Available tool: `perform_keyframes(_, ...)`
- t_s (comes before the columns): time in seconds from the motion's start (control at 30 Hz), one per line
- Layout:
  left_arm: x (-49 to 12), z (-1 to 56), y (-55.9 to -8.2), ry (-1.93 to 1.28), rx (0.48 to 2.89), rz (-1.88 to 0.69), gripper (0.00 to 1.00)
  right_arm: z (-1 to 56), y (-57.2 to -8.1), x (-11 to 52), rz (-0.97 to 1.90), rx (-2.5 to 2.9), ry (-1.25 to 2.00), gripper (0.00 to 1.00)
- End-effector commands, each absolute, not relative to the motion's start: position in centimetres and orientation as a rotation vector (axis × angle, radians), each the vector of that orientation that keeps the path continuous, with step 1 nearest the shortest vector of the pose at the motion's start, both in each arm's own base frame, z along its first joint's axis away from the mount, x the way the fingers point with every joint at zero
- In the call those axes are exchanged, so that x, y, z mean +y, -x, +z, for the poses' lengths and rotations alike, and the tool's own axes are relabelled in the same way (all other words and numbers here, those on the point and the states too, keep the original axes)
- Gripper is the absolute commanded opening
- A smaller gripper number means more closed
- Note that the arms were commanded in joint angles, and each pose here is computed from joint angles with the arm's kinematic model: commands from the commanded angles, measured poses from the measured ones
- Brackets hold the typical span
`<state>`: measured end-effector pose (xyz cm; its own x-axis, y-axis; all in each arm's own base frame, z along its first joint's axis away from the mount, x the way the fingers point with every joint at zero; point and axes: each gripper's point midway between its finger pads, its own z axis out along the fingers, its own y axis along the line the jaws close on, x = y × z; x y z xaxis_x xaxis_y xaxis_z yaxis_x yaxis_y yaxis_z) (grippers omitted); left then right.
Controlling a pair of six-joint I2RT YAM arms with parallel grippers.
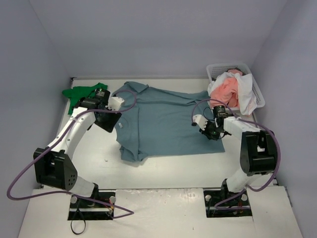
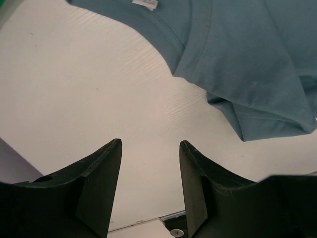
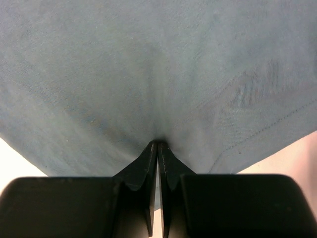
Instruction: Fold and stack the t-shirts
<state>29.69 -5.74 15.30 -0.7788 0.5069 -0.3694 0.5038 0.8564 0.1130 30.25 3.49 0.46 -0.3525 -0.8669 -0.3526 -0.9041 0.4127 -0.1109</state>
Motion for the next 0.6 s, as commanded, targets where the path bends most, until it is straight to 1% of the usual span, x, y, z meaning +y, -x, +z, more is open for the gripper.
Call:
perform_keyframes(0.0, -8.0, 16.4, -28.5, -0.796, 2.613, -0.151, 0.45, -2.0, -25.3, 1.4, 0.174, 2.463, 1.625, 0.03)
perform_keyframes(0.1, -10.4, 16.2, -26.6, -0.944, 2.577, -0.252, 0.45, -1.7, -25.7, 1.7, 0.182, 2.466, 1.588, 0.04)
perform_keyframes(0.2, -12.5, 15.2, -23.1, -1.157, 2.563, -0.309, 0.45, -1.4, -25.9, 2.1, 0.190, 2.462, 1.567, 0.04)
perform_keyframes(0.27, -13.3, 14.5, -20.6, -1.291, 2.558, -0.342, 0.45, -1.1, -26.0, 2.4, 0.190, 2.455, 1.560, 0.04)
perform_keyframes(0.33, -13.3, 13.8, -19.5, -1.360, 2.561, -0.336, 0.46, -0.9, -26.1, 2.9, 0.185, 2.444, 1.565, 0.04)
perform_keyframes(0.37, -13.0, 13.2, -18.8, -1.386, 2.584, -0.327, 0.47, -0.9, -26.1, 3.1, 0.185, 2.444, 1.568, 0.04)
perform_keyframes(0.57, -10.7, 11.0, -20.1, -1.422, 2.592, -0.095, 0.49, -0.6, -25.8, 4.4, 0.183, 2.430, 1.591, 0.05)
